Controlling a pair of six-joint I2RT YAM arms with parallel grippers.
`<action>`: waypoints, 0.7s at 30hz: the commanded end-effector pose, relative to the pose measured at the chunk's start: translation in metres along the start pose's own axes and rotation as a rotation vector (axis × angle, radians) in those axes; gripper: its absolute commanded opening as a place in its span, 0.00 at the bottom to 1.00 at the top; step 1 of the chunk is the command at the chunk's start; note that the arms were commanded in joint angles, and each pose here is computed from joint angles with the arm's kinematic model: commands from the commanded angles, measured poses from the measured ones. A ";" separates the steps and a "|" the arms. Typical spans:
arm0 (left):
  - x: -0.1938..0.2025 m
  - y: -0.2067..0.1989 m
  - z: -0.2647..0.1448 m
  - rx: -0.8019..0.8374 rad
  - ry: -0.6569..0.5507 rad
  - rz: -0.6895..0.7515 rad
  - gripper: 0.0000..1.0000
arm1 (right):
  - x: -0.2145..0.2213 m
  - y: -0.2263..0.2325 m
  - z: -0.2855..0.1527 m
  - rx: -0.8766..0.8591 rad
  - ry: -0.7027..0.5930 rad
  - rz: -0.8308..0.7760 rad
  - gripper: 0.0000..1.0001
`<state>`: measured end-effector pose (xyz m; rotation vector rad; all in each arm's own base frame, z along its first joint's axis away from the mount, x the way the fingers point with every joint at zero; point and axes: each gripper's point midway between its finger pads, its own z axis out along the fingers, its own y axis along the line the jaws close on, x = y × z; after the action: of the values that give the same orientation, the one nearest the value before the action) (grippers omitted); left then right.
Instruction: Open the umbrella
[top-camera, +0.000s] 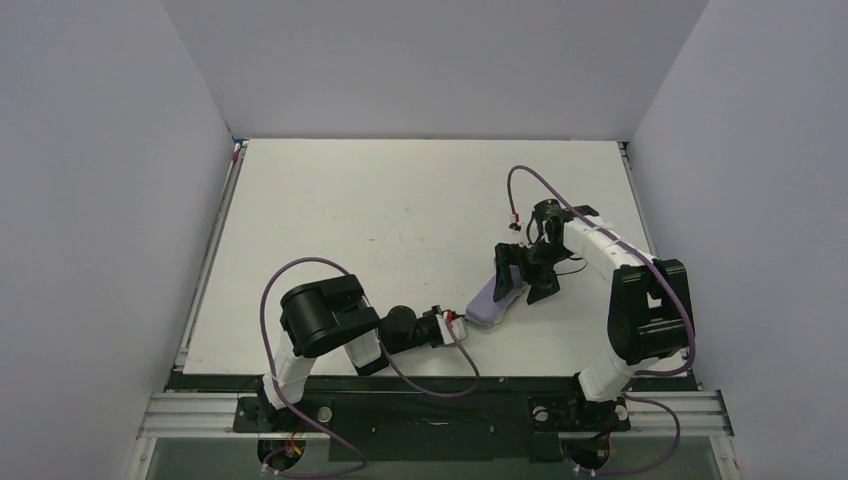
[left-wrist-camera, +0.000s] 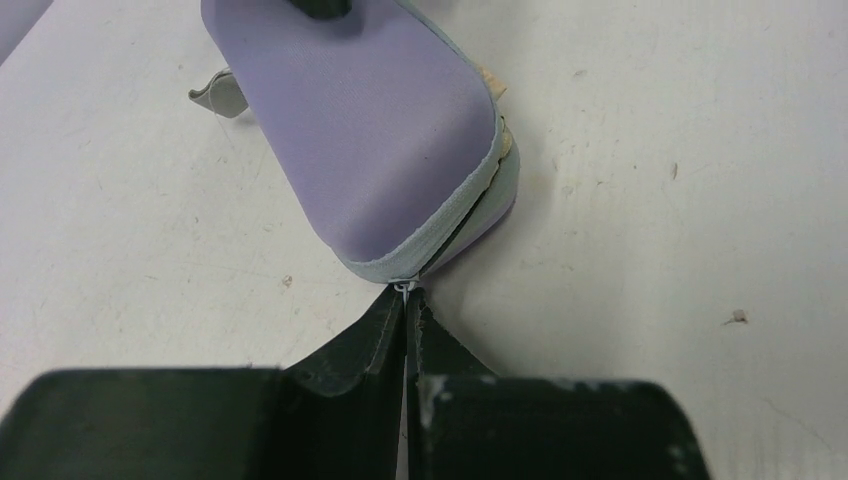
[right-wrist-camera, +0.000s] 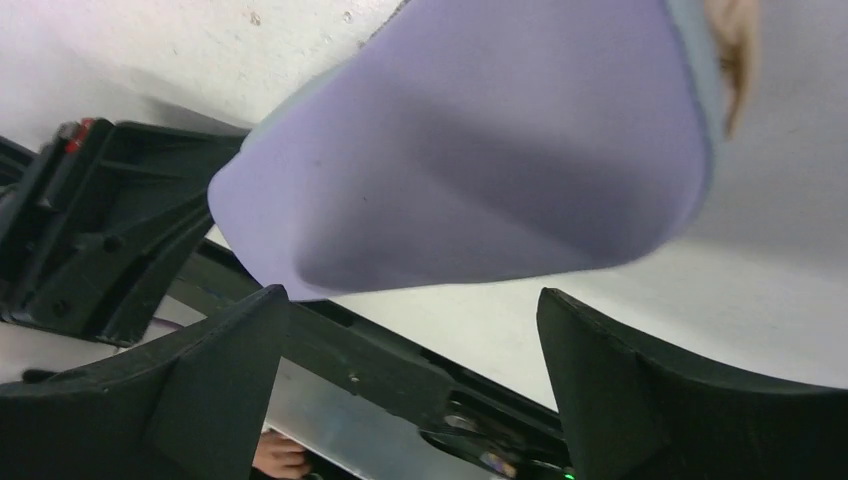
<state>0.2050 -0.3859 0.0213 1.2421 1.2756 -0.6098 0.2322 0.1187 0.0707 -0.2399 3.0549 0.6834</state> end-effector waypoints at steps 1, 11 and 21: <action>-0.009 0.000 0.010 -0.014 -0.026 0.009 0.00 | -0.019 0.019 0.006 -0.053 -0.120 0.160 0.91; -0.016 -0.013 0.016 0.021 -0.050 0.022 0.00 | -0.023 0.017 0.036 -0.101 -0.115 0.109 0.55; 0.005 -0.001 -0.008 -0.003 0.029 -0.045 0.00 | 0.005 -0.008 0.042 -0.169 0.037 -0.109 0.00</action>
<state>0.1924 -0.3933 0.0205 1.2579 1.2706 -0.6409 0.2431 0.1491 0.0496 -0.1528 2.9405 1.0116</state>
